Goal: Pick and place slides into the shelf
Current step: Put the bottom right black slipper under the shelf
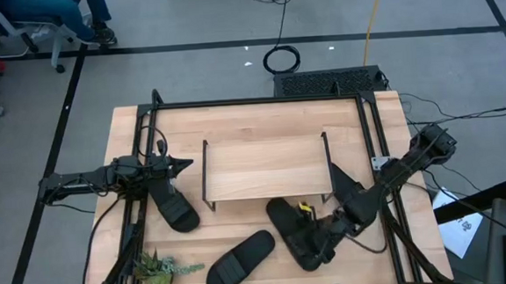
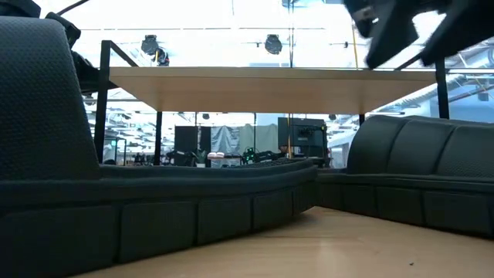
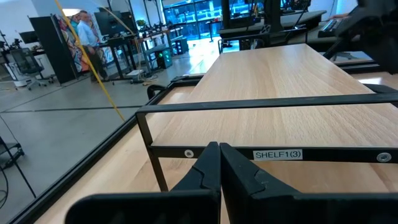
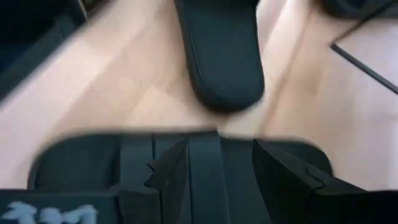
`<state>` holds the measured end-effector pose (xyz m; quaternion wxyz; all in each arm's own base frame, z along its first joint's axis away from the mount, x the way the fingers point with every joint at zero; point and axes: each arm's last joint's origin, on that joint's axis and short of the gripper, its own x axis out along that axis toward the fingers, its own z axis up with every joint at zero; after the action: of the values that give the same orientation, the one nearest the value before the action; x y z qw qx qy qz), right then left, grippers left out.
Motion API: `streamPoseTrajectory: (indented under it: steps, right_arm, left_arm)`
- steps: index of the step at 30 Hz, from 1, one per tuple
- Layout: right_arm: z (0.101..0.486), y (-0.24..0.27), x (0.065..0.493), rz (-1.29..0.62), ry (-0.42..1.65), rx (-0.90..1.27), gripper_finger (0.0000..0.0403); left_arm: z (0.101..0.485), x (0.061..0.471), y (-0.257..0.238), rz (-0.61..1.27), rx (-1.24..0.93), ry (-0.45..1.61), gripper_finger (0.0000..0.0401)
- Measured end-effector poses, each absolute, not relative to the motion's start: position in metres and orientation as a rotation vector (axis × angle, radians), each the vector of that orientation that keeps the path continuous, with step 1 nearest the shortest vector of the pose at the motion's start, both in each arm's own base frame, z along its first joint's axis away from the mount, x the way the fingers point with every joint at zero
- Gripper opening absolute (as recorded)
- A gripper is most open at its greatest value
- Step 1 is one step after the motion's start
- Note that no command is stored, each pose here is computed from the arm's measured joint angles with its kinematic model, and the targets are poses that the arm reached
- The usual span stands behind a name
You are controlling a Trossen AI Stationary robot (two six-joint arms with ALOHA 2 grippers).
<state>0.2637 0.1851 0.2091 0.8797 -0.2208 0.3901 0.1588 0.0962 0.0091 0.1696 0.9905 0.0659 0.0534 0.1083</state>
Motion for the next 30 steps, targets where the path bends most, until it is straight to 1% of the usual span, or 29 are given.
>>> streamPoseTrajectory:
  steps: [4,11,16,20,25,30]
  right_arm:
    - [0.217,0.202,0.244,0.241,0.853,-0.532,0.0169]
    - [0.218,0.232,0.214,0.258,0.825,-0.48,0.0169]
    - [0.207,0.239,0.198,0.25,0.758,-0.644,0.0169]
    - [0.198,0.242,0.195,0.238,0.668,-0.688,0.0169]
    - [0.186,0.241,0.195,0.247,0.613,-0.637,0.0169]
    - [0.167,0.243,0.2,0.255,0.634,-0.663,0.0169]
  left_arm:
    - [0.17,0.096,0.009,0.218,0.132,0.108,0.0001]
    - [0.17,0.096,0.009,0.218,0.128,0.107,0.0001]
    - [0.17,0.096,0.009,0.218,0.123,0.106,0.0001]
    - [0.17,0.096,0.009,0.218,0.111,0.105,0.0001]
    - [0.17,0.096,0.009,0.219,0.105,0.104,0.0001]
    - [0.17,0.096,0.009,0.219,0.099,0.103,0.0001]
